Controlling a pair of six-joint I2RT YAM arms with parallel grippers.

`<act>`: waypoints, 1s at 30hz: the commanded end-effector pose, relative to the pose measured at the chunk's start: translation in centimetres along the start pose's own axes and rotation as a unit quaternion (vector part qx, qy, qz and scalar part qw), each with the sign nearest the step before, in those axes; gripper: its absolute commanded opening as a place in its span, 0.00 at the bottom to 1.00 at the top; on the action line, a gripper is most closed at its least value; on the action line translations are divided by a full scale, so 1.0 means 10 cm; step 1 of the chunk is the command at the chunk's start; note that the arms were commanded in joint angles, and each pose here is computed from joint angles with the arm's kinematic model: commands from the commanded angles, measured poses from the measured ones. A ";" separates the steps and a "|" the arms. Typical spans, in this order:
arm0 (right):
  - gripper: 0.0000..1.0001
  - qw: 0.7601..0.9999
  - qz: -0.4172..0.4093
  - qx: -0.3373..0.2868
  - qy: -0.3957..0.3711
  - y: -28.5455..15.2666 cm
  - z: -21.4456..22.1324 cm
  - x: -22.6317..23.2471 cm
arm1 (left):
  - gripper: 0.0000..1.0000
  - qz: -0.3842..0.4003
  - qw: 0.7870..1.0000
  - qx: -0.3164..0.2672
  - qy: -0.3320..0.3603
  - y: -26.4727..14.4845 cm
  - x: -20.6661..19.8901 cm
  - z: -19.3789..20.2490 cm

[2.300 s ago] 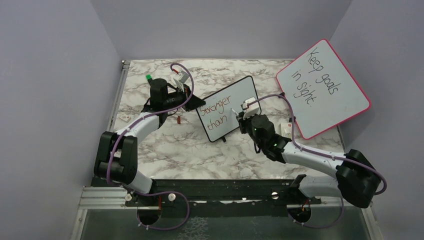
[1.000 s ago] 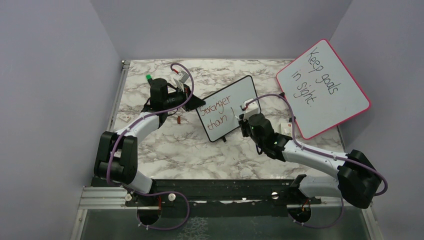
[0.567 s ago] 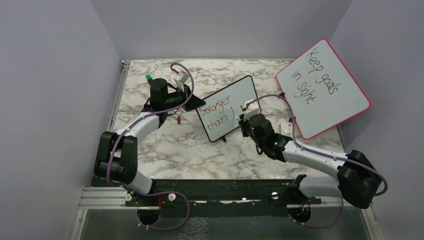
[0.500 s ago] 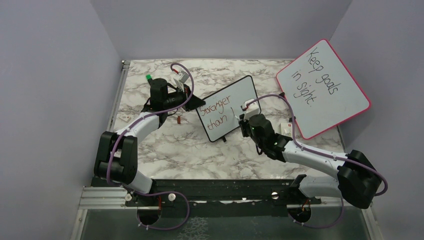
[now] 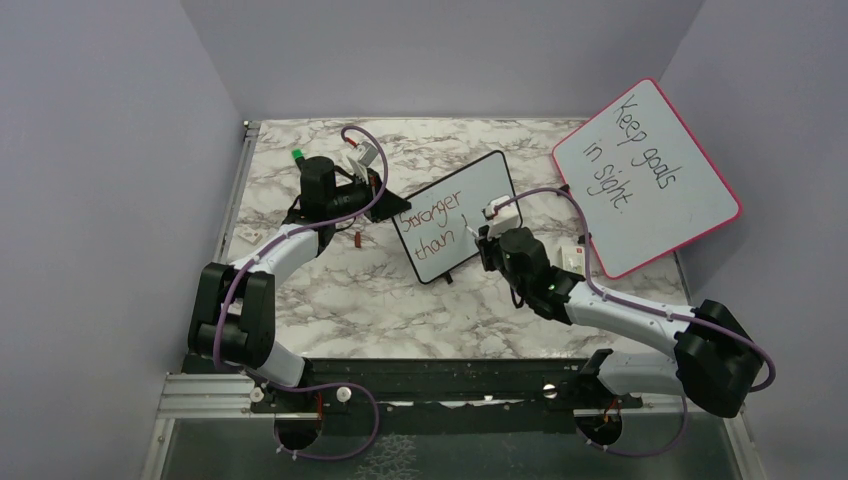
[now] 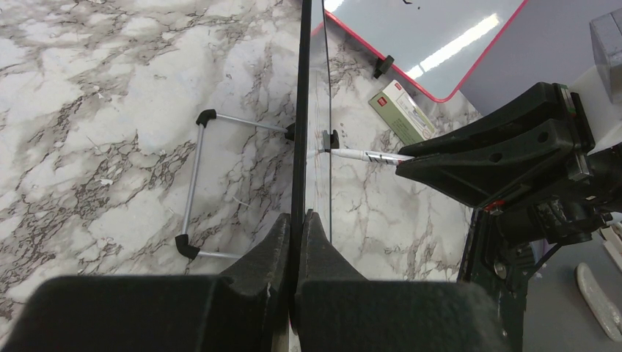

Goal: Write a sentence on the whiteboard

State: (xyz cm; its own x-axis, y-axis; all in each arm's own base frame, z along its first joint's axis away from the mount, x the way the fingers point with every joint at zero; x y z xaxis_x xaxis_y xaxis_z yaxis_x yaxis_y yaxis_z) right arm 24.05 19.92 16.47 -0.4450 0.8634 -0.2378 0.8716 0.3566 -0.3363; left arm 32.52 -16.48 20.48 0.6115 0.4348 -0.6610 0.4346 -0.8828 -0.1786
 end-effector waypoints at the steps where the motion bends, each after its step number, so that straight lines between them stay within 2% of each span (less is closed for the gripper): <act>1: 0.01 0.999 0.017 -0.026 0.008 0.05 -0.11 -0.04 | 0.00 -0.051 0.997 0.042 -0.033 0.01 0.23 0.27; 17: 0.01 0.999 0.048 -0.015 0.018 0.08 -0.06 -0.14 | 0.00 -0.052 0.997 0.042 -0.033 0.02 0.24 0.27; 30: 0.01 0.999 0.031 0.023 0.022 0.00 0.10 -0.11 | 0.00 -0.053 0.997 0.042 -0.033 0.01 0.23 0.28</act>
State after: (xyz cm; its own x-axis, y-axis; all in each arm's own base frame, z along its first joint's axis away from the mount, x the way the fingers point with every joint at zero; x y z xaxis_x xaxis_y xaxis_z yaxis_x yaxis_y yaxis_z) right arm 24.88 19.35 16.67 -0.3837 0.8975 -0.2175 0.8980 0.3077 -0.3145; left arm 32.56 -16.49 20.50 0.6079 0.4360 -0.6636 0.4334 -0.8825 -0.1829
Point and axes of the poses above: each gripper's point midway between its finger pads, its own y axis out along the fingers, its own x axis along the line the jaws close on, z = x × y, the point moved 7 cm from there along -y, back along the fingers, and after that the axes turned 12 degrees about -y, right-handed, at the moved point
